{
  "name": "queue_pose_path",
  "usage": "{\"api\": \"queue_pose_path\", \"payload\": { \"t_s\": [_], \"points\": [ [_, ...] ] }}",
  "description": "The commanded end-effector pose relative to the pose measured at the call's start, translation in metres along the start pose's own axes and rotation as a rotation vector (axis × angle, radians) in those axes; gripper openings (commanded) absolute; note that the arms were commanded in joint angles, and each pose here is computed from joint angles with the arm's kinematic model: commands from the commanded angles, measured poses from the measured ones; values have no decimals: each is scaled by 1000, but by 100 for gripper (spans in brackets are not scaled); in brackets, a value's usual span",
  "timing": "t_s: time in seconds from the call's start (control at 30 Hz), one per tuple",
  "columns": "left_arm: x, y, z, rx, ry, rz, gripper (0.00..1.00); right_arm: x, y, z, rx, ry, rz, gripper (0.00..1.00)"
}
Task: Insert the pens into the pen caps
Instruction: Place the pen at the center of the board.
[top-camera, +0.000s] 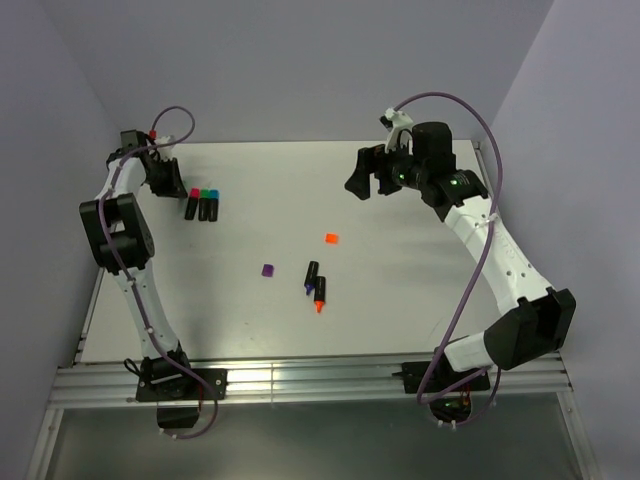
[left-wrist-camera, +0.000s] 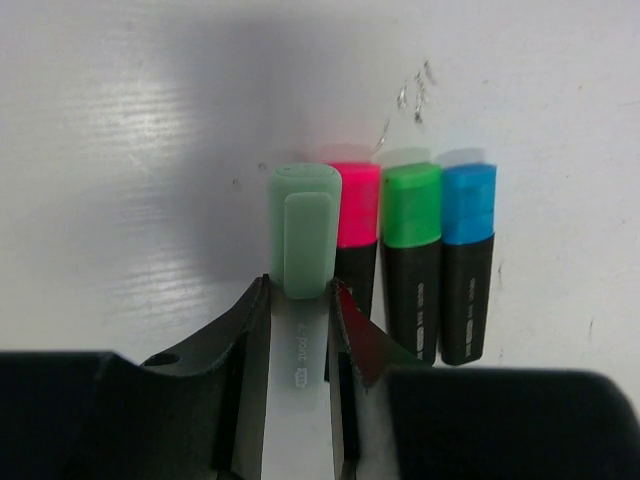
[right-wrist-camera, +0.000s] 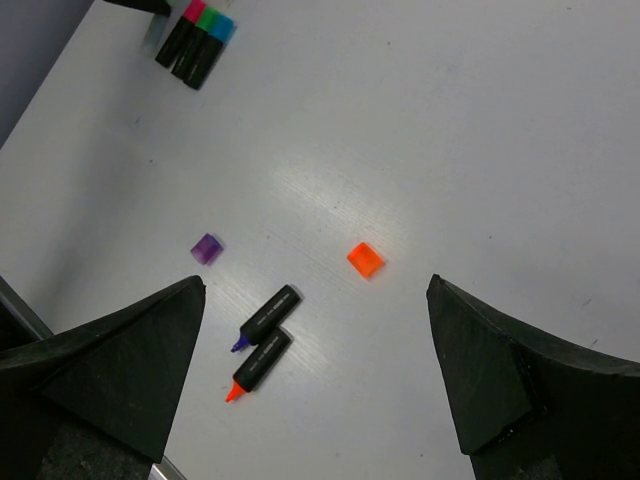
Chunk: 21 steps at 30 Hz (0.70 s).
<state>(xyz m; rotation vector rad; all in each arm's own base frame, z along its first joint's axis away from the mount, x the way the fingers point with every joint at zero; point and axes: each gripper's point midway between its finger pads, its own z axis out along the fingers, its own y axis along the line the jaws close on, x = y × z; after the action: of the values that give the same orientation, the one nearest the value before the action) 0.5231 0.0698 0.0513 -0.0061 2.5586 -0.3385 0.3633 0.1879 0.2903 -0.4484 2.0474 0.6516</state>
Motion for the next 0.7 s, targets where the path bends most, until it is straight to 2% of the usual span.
{"api": "queue_pose_path", "payload": {
  "t_s": [0.0,0.67],
  "points": [
    [-29,-6,0,7,-75,-6,5,-6,3,-5,-15,-22,-3,100],
    [-23,-1,9,-26,-60,-74,11,-4,1,-3,-9,-16,-1,100]
  ]
}}
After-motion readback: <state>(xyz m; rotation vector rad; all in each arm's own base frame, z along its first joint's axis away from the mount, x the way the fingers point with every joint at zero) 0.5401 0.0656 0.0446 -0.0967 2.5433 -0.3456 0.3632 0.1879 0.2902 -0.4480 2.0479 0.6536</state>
